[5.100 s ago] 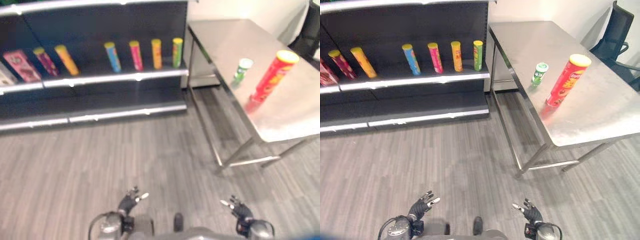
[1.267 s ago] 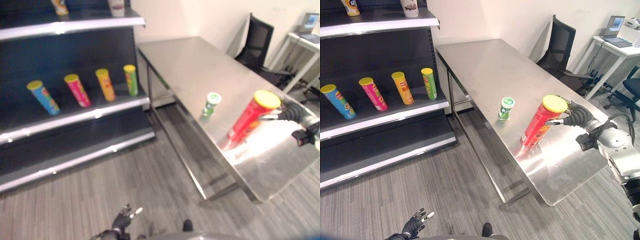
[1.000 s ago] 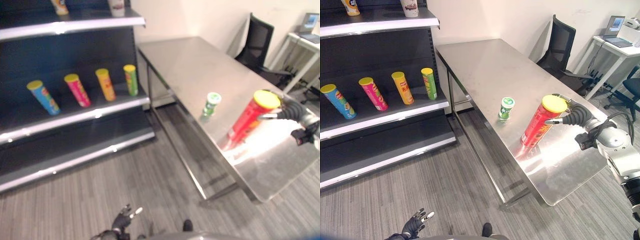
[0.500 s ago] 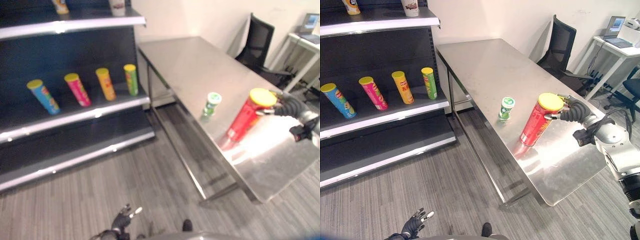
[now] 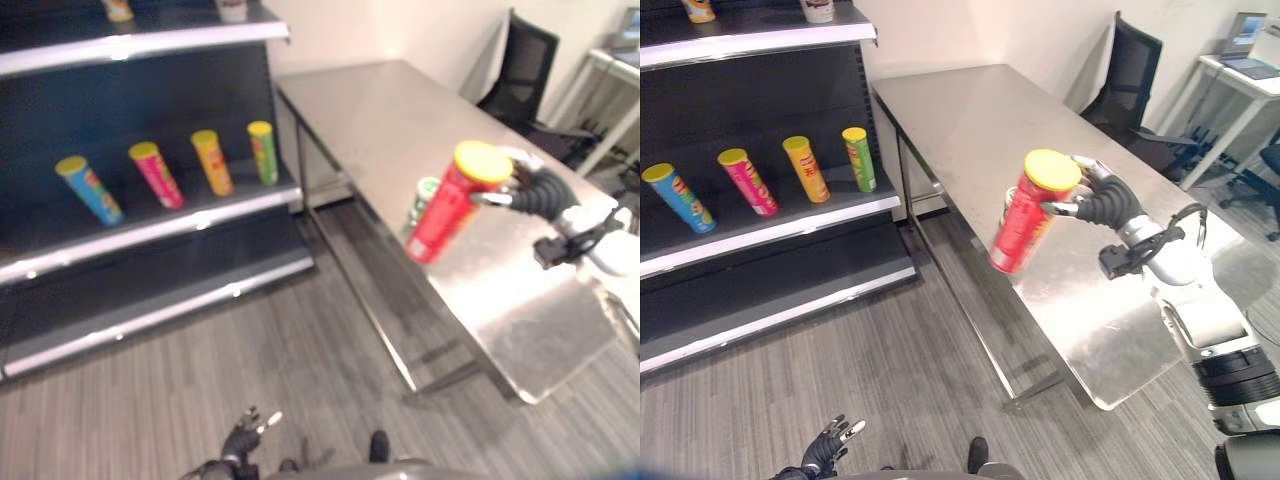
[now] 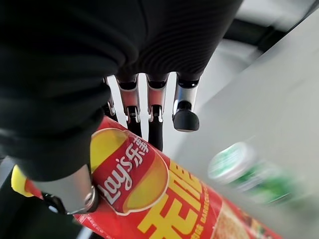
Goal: Put the goods on the table back onto the shelves and tidy them up.
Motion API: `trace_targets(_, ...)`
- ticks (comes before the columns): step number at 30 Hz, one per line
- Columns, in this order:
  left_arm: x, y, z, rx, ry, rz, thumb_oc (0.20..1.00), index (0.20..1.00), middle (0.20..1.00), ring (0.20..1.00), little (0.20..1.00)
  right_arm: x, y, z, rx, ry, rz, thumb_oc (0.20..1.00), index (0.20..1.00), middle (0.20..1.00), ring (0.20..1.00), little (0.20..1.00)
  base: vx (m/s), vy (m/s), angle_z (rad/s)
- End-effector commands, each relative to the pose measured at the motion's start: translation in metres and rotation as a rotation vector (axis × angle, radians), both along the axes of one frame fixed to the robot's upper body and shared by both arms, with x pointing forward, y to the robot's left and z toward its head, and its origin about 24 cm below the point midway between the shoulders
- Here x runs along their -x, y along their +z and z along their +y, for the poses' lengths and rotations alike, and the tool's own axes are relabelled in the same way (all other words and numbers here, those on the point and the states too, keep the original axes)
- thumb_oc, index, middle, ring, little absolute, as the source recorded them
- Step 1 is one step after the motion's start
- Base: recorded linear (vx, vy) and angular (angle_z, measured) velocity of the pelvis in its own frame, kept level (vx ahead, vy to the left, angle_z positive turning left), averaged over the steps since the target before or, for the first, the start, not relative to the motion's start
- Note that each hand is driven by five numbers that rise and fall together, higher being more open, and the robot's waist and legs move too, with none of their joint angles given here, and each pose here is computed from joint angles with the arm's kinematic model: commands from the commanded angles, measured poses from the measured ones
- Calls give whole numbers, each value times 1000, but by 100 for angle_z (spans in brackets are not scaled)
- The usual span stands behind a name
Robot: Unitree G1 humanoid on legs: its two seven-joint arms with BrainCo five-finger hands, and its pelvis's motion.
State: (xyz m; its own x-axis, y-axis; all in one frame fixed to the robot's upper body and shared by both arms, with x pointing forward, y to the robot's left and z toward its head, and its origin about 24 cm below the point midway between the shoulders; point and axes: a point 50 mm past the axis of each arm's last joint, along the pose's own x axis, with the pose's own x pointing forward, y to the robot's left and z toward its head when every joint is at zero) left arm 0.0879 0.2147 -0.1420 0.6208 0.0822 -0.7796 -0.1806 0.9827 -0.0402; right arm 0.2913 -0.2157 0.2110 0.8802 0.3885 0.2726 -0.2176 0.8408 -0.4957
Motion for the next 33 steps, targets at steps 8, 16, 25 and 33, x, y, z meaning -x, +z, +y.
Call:
trace_targets(8,-19,13,15,-69,-122,-68,1000,1000,1000,1000,1000,41,56,61,-113,279,-365,200,200,200,200,200,35,104,50)
trace_targets(16,-40,25,24,-94,-156,-133,1000,1000,1000,1000,1000,42,60,80,-70,336,-387,200,200,200,200,200,-27,461,7)
trace_targets(25,-22,21,31,-76,-42,-107,1000,1000,1000,1000,1000,29,40,109,-12,446,-265,200,200,200,200,200,-145,293,-14)
trace_targets(33,-14,16,18,5,-4,-101,1000,1000,1000,1000,1000,16,28,103,14,365,-223,200,200,200,200,200,60,128,56)
